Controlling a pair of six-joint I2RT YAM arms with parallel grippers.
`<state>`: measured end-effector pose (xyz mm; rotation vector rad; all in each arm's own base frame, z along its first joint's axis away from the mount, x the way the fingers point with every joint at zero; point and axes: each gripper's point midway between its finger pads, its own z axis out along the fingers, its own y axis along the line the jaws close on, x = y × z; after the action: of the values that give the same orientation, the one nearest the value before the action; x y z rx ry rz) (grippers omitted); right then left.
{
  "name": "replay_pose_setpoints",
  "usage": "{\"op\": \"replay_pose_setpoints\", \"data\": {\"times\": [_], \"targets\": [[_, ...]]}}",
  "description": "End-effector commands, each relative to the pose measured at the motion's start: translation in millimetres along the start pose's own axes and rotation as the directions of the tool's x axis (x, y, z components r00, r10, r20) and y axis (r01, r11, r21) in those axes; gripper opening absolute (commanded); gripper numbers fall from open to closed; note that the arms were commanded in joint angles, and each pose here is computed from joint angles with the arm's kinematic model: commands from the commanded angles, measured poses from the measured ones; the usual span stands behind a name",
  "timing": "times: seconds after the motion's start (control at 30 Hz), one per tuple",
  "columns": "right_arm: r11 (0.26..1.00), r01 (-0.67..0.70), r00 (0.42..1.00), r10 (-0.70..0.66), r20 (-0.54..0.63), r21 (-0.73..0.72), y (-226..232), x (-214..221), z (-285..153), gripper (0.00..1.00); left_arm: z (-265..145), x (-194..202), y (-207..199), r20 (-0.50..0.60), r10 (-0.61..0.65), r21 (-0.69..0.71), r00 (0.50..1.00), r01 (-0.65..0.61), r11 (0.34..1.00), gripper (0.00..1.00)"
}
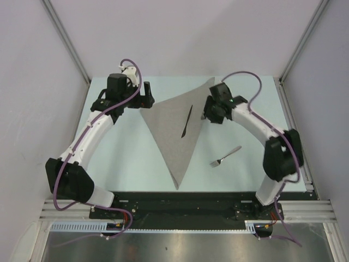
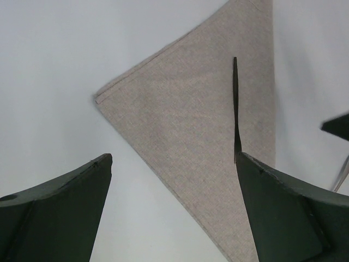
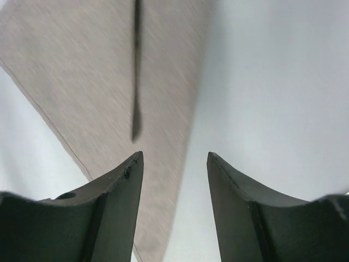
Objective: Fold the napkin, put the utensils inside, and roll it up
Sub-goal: Grab a utensil with the right arm
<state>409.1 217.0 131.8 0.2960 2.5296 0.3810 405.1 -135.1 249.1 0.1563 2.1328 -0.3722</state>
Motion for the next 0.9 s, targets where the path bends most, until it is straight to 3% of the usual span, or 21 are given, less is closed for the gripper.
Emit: {"op": "replay_pose_setpoints", "data": {"times": [0.0, 0.17, 0.57, 0.87], "targets": [[0.981, -0.159, 0.985, 0.164, -0.046, 0.107, -65.2, 52.7, -30.4, 0.54, -18.5, -23.5, -7.4, 0.077, 0.012, 0.03, 0.997, -0.014, 0.999, 1.0], [0.946, -0.275, 0.951, 0.294, -0.1, 0.171, -113.4, 110.7, -37.2, 0.52, -18.5, -23.3, -11.5, 0.076, 0.003, 0.052, 0.997, -0.007, 0.999, 1.0], [0.891, -0.381, 0.907, 0.412, -0.087, 0.246, -151.1, 124.2, -25.1, 0.46, -24.2, -28.1, -3.5, 0.096, 0.012, 0.02, 0.995, -0.014, 1.0, 1.0], [0.879, -0.385, 0.904, 0.42, -0.075, 0.28, -166.9, 127.6, -9.5, 0.4, -22.8, -28.9, -2.2, 0.095, -0.023, 0.056, 0.995, 0.018, 0.998, 1.0]]}}
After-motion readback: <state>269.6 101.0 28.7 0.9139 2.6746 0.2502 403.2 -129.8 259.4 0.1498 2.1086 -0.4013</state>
